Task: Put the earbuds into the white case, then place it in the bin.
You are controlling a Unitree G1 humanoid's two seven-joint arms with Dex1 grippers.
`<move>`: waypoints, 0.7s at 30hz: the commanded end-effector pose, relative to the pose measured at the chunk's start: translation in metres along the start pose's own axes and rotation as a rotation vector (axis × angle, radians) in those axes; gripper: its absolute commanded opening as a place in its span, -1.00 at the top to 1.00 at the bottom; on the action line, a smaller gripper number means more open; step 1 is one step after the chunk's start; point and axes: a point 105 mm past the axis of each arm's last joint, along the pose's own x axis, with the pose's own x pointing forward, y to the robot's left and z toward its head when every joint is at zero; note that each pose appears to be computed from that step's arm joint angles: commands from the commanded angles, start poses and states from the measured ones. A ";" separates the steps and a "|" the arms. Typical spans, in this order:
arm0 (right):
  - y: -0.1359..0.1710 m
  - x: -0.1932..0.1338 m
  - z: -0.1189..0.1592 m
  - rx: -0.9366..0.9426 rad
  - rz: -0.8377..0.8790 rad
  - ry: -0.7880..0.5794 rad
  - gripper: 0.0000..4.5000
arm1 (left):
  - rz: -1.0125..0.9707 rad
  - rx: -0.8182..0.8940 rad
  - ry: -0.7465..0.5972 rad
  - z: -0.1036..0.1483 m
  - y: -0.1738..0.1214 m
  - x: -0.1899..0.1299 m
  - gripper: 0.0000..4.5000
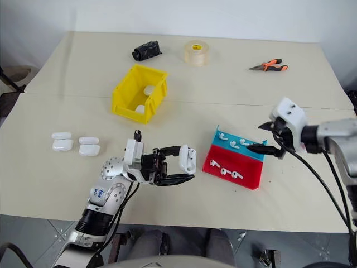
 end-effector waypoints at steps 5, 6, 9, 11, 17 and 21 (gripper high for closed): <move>-0.014 0.012 -0.004 -0.067 0.004 0.230 -1.00 | -0.023 0.048 -0.020 0.009 -0.004 0.010 -0.25; -0.015 0.012 -0.005 -0.079 0.008 0.247 -1.00 | -0.023 0.049 -0.021 0.009 -0.004 0.011 -0.25; -0.022 0.013 -0.008 -0.115 0.009 0.307 -1.00 | -0.011 0.053 -0.023 0.010 -0.004 0.011 -0.25; -0.024 0.015 -0.009 -0.131 0.015 0.328 -1.00 | -0.006 0.055 -0.025 0.010 -0.004 0.011 -0.25; -0.026 0.025 -0.014 -0.135 0.042 0.352 -0.82 | 0.006 0.058 -0.030 0.011 -0.004 0.012 -0.25; -0.024 0.028 -0.018 -0.133 0.063 0.364 -0.47 | 0.009 0.060 -0.031 0.011 -0.004 0.012 -0.25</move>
